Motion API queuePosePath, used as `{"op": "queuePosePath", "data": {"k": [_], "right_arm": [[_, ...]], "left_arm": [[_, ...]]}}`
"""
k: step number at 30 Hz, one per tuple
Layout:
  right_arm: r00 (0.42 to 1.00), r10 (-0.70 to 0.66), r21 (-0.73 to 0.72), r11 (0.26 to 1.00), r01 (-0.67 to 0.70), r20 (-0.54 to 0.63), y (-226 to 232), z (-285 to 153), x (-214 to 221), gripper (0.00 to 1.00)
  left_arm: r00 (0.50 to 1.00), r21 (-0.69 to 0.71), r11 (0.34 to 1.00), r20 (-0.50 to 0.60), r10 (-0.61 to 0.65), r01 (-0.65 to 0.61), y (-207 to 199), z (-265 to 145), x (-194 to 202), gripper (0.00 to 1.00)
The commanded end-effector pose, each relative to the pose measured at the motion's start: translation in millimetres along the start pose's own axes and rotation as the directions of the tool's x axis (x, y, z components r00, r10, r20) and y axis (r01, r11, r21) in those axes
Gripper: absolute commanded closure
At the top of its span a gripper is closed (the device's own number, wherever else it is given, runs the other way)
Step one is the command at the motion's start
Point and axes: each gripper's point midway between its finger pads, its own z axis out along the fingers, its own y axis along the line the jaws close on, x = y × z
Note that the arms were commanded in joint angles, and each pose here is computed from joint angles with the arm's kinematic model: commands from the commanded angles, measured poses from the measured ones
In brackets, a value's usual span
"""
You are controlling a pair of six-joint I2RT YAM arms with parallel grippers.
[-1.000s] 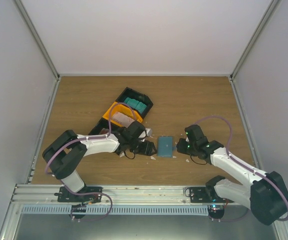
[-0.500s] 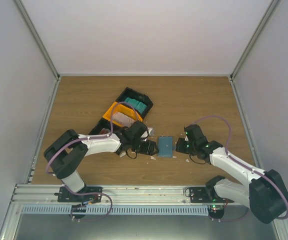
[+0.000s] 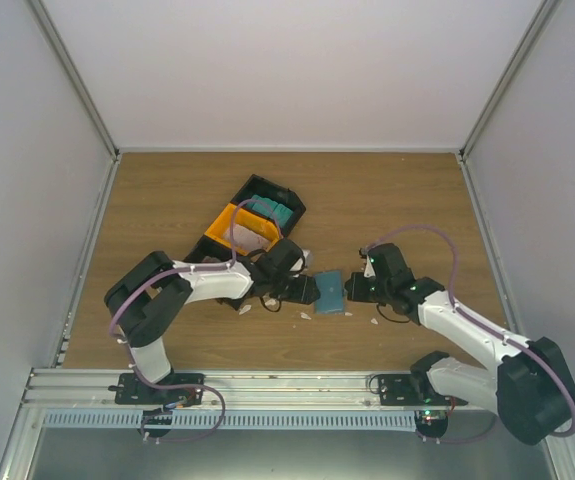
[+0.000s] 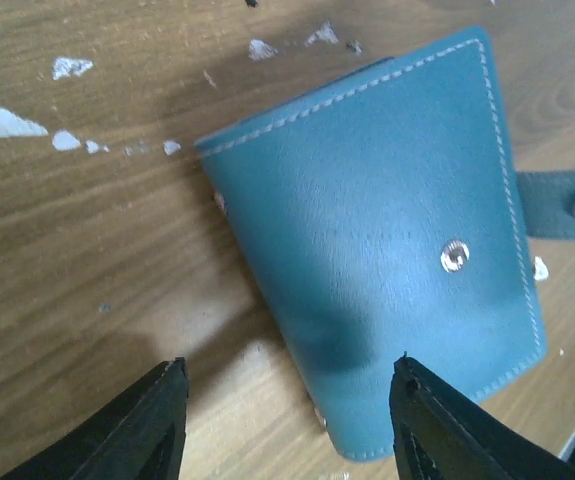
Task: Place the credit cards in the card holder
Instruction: Close the card holder at the center of the board.
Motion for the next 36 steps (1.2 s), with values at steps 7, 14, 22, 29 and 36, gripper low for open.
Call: {"op": "queuePosePath", "data": {"k": [7,14,22,29,36], "right_arm": [[0.99,-0.124,-0.086,0.989,0.118,-0.063,22.3,10.4,-7.1,0.99],[0.983,-0.154,-0.076,0.986,0.147,-0.099,24.9,19.1,-5.4,1.0],[0.971,-0.184,-0.017,0.983,0.183,-0.15,24.1,31.3,1.1,1.0],[0.956,-0.215,0.043,0.973,0.228,-0.197,23.4,39.1,10.3,1.0],[0.949,-0.221,0.124,0.959,0.253,-0.226,16.6,42.8,12.2,0.99]], "left_arm": [[0.999,-0.031,0.999,0.036,-0.007,0.008,1.6,25.6,-19.3,0.52],[1.0,-0.046,0.999,0.022,-0.009,0.01,7.8,31.0,-14.8,0.59],[1.0,-0.025,1.0,0.015,0.008,-0.008,4.2,31.3,-13.8,0.62],[1.0,-0.011,1.0,0.014,0.012,-0.012,1.9,31.9,-13.8,0.65],[1.0,-0.006,1.0,0.016,0.016,-0.016,1.0,30.7,-13.3,0.66]]}}
